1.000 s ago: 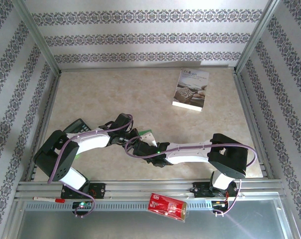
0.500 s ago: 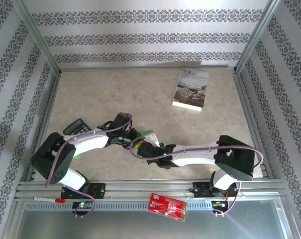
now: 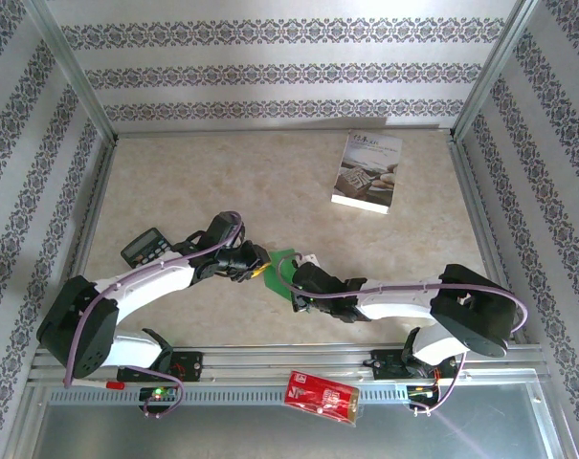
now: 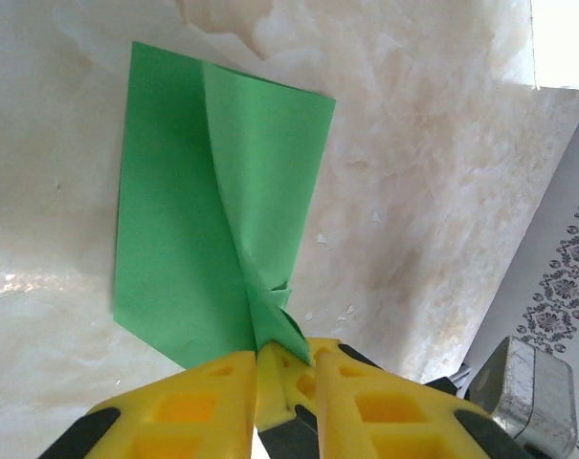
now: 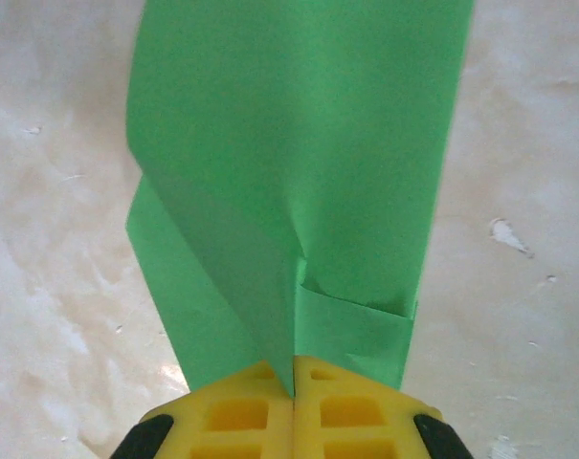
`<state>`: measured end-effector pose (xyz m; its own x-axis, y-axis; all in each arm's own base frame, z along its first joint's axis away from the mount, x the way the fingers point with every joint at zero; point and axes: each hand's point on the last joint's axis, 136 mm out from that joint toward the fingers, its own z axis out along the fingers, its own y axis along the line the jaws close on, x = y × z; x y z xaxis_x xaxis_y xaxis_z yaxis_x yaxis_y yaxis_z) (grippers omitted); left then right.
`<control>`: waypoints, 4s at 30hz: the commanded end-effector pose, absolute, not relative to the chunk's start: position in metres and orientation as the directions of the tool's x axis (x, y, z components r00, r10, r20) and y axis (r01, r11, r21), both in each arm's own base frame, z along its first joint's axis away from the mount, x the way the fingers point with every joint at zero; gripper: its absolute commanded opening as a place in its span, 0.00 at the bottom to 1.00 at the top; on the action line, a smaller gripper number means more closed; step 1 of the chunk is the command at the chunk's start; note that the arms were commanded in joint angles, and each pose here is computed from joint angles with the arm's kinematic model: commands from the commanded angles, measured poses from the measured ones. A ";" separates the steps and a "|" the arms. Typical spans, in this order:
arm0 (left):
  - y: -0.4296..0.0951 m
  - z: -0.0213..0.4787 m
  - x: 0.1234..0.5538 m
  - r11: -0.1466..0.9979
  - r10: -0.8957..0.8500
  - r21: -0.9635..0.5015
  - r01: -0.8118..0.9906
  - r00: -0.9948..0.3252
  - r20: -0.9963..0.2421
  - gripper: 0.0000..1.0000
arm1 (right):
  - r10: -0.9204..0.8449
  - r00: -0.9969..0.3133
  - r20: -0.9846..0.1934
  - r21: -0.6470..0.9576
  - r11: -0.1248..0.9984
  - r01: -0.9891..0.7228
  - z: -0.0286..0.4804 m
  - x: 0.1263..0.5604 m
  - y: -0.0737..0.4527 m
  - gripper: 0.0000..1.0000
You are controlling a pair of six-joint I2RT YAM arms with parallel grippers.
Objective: Fold a paper plane with a square sheet of paper (pick it up from the middle)
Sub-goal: Fourth fold the wing at the center of the table.
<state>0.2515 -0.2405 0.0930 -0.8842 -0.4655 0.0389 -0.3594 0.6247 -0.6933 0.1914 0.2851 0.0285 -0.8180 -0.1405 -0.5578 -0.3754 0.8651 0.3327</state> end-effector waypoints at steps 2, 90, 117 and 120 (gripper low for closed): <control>-0.243 0.082 0.245 0.630 -0.458 -0.683 -0.370 -0.887 0.058 0.17 | -0.046 -0.850 -0.525 0.469 0.818 -0.334 0.033 0.189 0.296 0.00; -0.263 0.024 0.258 0.774 -0.155 -0.608 -0.176 -0.984 0.087 0.01 | 0.052 -0.905 -0.422 0.548 0.810 -0.208 0.037 0.193 0.297 0.01; -0.231 0.049 0.267 0.821 -0.171 -0.555 -0.132 -0.985 -0.019 0.17 | 0.080 -0.910 -0.408 0.583 0.789 -0.192 0.020 0.193 0.300 0.00; -0.229 0.059 0.259 0.807 -0.179 -0.576 -0.128 -0.983 -0.031 0.18 | 0.087 -0.912 -0.401 0.595 0.782 -0.187 0.019 0.193 0.301 0.00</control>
<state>0.2709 -0.2408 0.0588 -0.9854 -0.1628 -0.0488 -0.1014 0.7934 -0.6002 0.1936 0.2996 0.0163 -0.9134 0.0672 -0.4014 -0.1922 0.7982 0.5710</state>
